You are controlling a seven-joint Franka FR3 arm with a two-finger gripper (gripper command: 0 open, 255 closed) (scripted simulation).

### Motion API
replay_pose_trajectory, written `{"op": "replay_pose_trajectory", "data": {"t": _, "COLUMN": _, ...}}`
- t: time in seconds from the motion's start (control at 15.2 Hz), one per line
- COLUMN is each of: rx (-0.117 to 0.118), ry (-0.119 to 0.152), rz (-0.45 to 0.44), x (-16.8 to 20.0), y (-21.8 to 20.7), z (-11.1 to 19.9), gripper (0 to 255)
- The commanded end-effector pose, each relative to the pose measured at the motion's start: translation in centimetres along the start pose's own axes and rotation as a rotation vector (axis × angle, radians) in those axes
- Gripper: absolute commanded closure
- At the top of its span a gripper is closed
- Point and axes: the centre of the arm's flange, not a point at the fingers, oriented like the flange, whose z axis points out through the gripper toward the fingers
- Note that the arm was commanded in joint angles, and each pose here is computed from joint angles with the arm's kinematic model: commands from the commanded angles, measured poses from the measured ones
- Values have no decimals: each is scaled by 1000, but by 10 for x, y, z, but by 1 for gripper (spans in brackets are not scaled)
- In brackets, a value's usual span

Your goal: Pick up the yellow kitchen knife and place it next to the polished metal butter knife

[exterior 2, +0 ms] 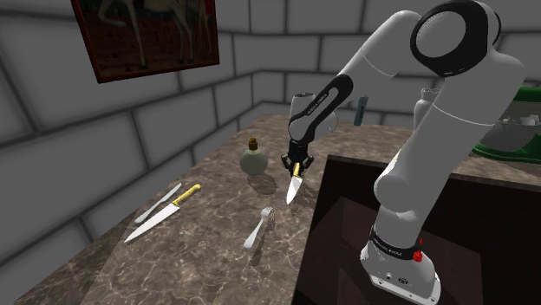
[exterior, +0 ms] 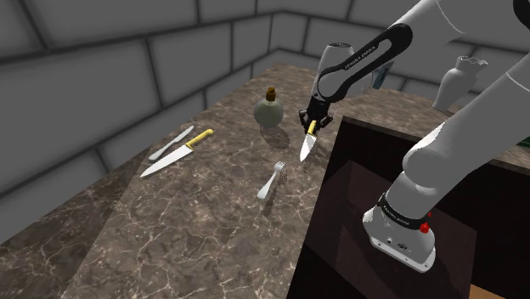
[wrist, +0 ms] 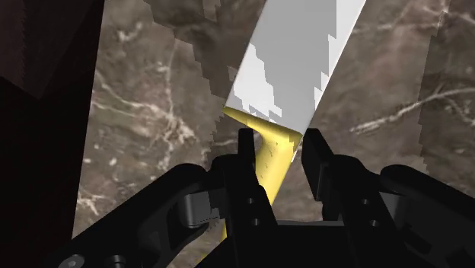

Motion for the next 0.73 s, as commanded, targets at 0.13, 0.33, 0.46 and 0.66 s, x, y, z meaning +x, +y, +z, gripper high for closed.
{"op": "replay_pose_trajectory", "data": {"t": 0.13, "rx": 0, "ry": -1, "rz": 0, "x": 1, "y": 0, "z": -21, "gripper": 255}}
{"op": "replay_pose_trajectory", "data": {"t": 0.33, "rx": 0, "ry": -1, "rz": 0, "x": 2, "y": -1, "z": -36, "gripper": 255}}
{"op": "replay_pose_trajectory", "data": {"t": 0.46, "rx": 0, "ry": -1, "rz": 0, "x": 2, "y": -1, "z": -47, "gripper": 255}}
{"op": "replay_pose_trajectory", "data": {"t": 0.66, "rx": 0, "ry": -1, "rz": 0, "x": 3, "y": -1, "z": -63, "gripper": 255}}
